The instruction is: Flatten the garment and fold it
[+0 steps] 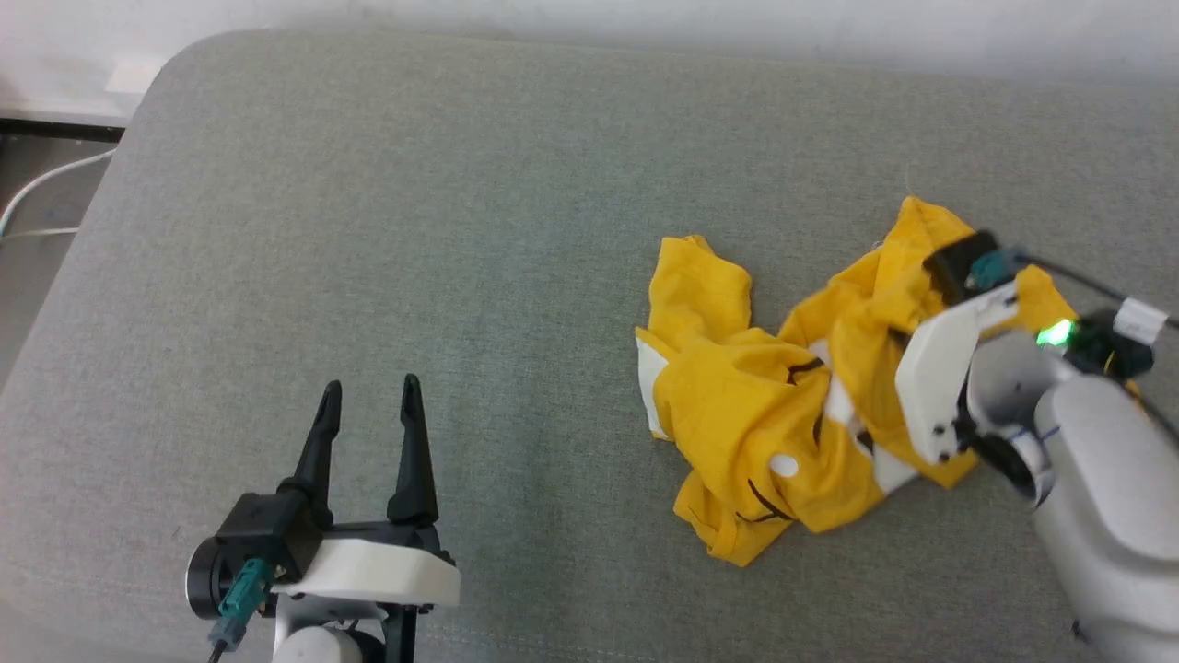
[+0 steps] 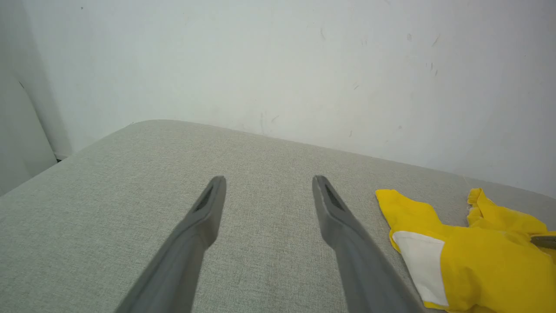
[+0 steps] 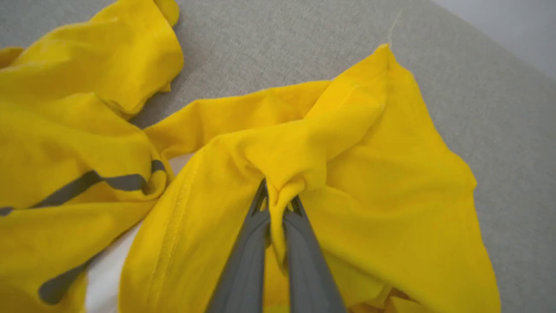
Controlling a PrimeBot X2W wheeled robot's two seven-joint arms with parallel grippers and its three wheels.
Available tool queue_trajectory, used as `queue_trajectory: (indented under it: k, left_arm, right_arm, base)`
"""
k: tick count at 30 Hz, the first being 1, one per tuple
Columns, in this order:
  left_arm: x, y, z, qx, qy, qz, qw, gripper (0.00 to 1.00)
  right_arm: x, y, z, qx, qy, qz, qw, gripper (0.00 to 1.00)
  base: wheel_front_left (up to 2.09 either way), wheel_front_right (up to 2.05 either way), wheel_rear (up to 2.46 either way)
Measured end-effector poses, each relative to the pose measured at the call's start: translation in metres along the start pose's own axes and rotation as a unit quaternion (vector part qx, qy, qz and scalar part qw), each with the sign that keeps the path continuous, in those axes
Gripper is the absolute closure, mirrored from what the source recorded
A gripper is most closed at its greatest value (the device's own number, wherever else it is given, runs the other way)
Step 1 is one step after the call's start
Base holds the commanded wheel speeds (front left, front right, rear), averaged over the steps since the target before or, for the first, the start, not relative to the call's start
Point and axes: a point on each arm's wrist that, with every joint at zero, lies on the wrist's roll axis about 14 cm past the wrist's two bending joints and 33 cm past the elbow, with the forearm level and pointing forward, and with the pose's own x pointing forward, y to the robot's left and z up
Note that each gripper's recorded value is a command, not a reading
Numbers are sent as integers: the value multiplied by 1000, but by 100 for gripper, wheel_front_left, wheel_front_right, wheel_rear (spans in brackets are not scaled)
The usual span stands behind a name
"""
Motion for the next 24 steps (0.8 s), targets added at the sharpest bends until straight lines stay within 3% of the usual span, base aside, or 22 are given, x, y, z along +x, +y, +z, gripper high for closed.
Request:
queue_trajectory:
  k: [6, 10, 15, 19, 20, 21, 22, 24]
  left_arm:
    - [2, -7, 3, -4, -6, -10, 1000, 0]
    - [2, -9, 5, -5, -8, -13, 1000, 0]
    - [0, -5, 5, -2, -8, -8, 1000, 0]
    - [-2, 0, 4, 1, -6, -4, 1000, 0]
    - [-2, 0, 3, 3, -5, -3, 1000, 0]
    - [-2, 1, 3, 4, -4, -2, 1000, 0]
    - [-3, 1, 3, 4, -4, -2, 1000, 0]
    - [-3, 1, 3, 5, -4, -2, 1000, 0]
  right_arm:
    - [-23, -43, 70, -15, -118, -54, 991, 100]
    - [-47, -93, 88, -33, -158, -122, 979, 100]
    - [-63, -153, 59, -38, -132, -205, 969, 100]
    - [-61, -171, 8, -27, -79, -231, 969, 100]
    - [-60, -171, -3, -18, -68, -234, 970, 75]
    - [-58, -170, -12, -9, -60, -234, 970, 34]
    - [-56, -168, -18, -2, -56, -233, 971, 0]
    - [-51, -158, -20, 11, -63, -225, 972, 0]
  base:
    - [0, 0, 0]
    - [0, 0, 0]
    - [0, 0, 0]
    - [0, 0, 0]
    - [0, 0, 0]
    - [0, 0, 0]
    - [0, 0, 0]
    - [0, 0, 0]
